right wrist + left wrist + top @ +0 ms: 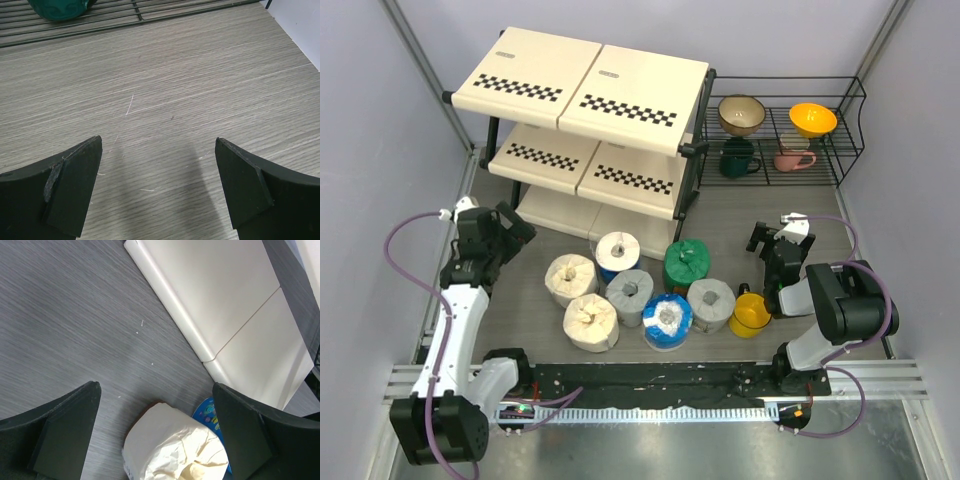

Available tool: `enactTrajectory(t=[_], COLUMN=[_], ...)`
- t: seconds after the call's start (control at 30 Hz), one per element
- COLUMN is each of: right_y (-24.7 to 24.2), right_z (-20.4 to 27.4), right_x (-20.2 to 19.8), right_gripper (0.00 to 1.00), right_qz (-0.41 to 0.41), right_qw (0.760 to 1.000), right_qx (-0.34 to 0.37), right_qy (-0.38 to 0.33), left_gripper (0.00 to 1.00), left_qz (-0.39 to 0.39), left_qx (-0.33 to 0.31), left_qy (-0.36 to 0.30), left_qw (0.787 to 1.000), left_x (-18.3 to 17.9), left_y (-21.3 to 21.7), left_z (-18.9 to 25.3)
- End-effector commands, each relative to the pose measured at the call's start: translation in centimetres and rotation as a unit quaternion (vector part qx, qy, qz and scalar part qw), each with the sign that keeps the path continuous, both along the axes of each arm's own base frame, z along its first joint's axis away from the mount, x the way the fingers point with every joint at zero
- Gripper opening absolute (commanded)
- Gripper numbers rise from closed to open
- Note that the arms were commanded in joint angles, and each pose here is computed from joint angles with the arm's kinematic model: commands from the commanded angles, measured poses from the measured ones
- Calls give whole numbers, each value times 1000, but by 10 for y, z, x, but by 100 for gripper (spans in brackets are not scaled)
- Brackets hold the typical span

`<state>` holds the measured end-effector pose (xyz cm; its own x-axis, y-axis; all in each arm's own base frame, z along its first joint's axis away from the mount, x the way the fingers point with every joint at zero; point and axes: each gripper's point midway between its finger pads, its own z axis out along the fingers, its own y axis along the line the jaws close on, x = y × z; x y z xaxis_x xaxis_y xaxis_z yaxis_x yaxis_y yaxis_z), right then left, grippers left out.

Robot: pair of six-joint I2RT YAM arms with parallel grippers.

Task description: Place and organize the paper towels onto the shelf

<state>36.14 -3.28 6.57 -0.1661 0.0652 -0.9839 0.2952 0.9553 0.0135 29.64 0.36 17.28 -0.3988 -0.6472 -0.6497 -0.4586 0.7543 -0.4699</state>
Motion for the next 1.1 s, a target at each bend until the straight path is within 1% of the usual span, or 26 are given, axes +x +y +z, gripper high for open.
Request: enactTrajectory(t=[0.0,0.1,0.13,0.17,0.2,0.23,0.3,0.33,0.37,0.4,0.47,0.5,0.6,0.67,0.77,0.83,0.87,0.9,0.97,1.03,1.07], right_y=[-2,0,0,0,-1,-1,0,0,-1,1,-5,-6,-22,-26,-25,-21,-18,-16,-7,-6,-8], right_z=[31,51,47,68,78,80,116,115,133,135,149,150,159,169,178,177,186,178,189,179,188], right_x=[4,2,-1,-2,-1,-5,-8,-12,-16,-17,-23,-26,-38,-40,-43,-43,-41,-41,-37,-36,-35], right_gripper=[100,100,100,100,100,100,100,100,100,100,100,99,100,100,100,100,100,100,100,100,100], right_qz=[-6,-3,-2,-2,-4,-4,-5,-8,-9,-11,-28,-40,-100,-115,-118,-118,-111,-107,-86,-91,-99], right_qw=[998,998,999,997,996,997,993,994,991,992,990,991,987,985,982,980,980,982,983,984,983], right_qx=[5,4,2,5,7,8,23,31,39,50,60,72,95,99,119,137,144,144,153,151,153], right_qy=[-59,-69,-51,-76,-85,-76,-119,-106,-127,-116,-121,-104,-84,-84,-91,-80,-84,-58,-52,-14,-14], left_gripper=[100,100,100,100,100,100,100,100,100,100,100,100,100,100,100,100,100,100,100,100,100], left_qz=[1,-7,-7,-10,-9,-11,-12,-13,-14,-12,-14,-18,-24,-21,19,26,29,34,41,40,42], left_qx=[29,35,36,36,36,35,32,31,31,28,26,25,21,22,28,31,32,33,38,41,42], left_qy=[-21,-16,-14,-12,-10,-8,-5,-3,-4,-6,-10,-8,-14,-16,-7,11,17,27,34,40,39], left_qw=[999,999,999,999,999,999,999,999,999,1000,1000,999,999,999,999,999,999,999,998,998,998], left_x=[-6,-7,-8,-7,-6,-6,-4,-4,-4,-2,-1,-2,-1,-1,-2,-4,-5,-7,-8,-10,-10], left_y=[8,8,8,7,7,7,6,5,5,5,4,3,0,1,13,16,16,18,21,22,22], left_z=[29,32,32,31,30,29,30,29,29,31,32,32,36,39,39,36,34,32,30,28,29])
